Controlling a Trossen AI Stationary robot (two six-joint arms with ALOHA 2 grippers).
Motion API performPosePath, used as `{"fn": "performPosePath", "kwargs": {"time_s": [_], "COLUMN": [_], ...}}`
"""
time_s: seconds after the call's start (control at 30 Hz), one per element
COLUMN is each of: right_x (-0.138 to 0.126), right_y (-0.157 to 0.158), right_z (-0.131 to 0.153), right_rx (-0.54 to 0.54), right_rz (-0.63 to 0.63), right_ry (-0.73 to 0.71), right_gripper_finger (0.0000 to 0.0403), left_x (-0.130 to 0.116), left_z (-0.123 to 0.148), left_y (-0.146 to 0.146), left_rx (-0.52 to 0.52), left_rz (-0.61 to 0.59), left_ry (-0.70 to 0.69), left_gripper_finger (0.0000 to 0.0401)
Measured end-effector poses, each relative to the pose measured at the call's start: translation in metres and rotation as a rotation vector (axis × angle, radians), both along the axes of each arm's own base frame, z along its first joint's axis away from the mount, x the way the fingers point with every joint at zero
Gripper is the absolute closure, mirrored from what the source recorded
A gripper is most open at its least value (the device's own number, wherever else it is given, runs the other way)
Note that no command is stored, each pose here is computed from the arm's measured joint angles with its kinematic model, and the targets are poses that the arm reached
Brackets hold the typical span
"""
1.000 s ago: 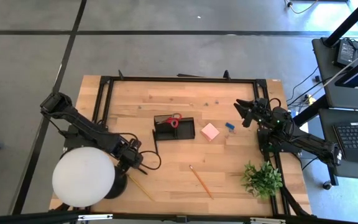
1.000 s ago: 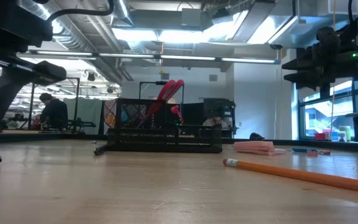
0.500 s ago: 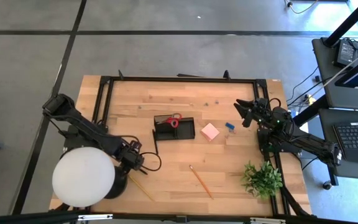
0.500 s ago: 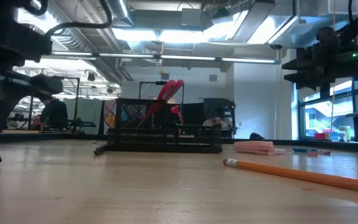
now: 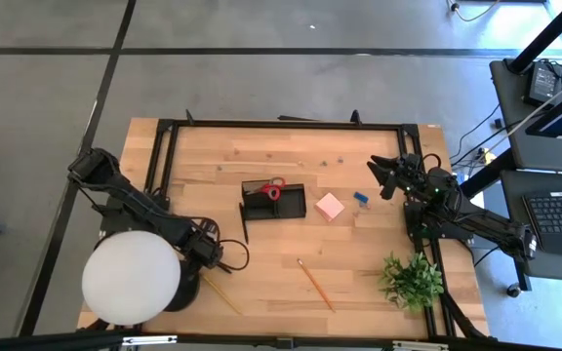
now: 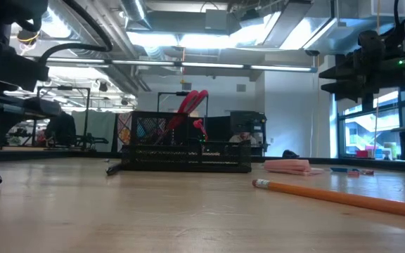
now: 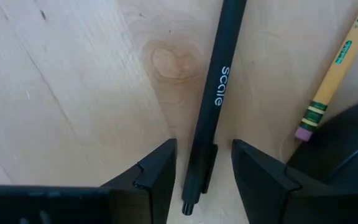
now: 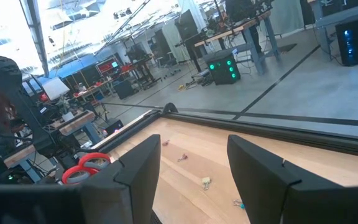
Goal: Pick and place office supplies into organizer
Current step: Put the black pen into the desk organizer
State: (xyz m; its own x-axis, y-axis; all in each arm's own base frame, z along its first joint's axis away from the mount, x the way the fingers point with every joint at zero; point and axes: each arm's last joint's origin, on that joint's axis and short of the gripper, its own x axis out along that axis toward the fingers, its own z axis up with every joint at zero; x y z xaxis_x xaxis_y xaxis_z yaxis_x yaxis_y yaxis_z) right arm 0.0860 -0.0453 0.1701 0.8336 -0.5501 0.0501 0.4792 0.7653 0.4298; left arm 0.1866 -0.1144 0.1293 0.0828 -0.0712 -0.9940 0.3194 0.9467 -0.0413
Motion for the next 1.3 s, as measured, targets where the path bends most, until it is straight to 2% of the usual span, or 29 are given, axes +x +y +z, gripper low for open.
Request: {"fn": "performPosePath", "kwargs": {"time_s": [0.67, 0.9, 1.07, 1.3], "right_x": [0.000, 0.000, 0.000, 0.000], "right_y": [0.000, 0.000, 0.000, 0.000], "right_z": [0.000, 0.000, 0.000, 0.000], "right_rx": [-0.004, -0.004, 0.000, 0.000], "right_rz": [0.000, 0.000, 0.000, 0.000], "right_ry": [0.002, 0.002, 0.000, 0.000], "right_gripper_finger": [0.0212, 0.0212, 0.0212, 0.0212], "left_x": [0.004, 0.008, 0.012, 0.019], "left_z": [0.000, 0.004, 0.011, 0.027], "left_y": [0.003, 0.005, 0.012, 0.026], "left_rx": [0.015, 0.013, 0.055, 0.040], "left_rz": [0.021, 0.038, 0.069, 0.196], "left_ry": [0.000, 0.001, 0.020, -0.065], "left_gripper_finger": [0.0343, 0.0348, 0.0348, 0.0349]}}
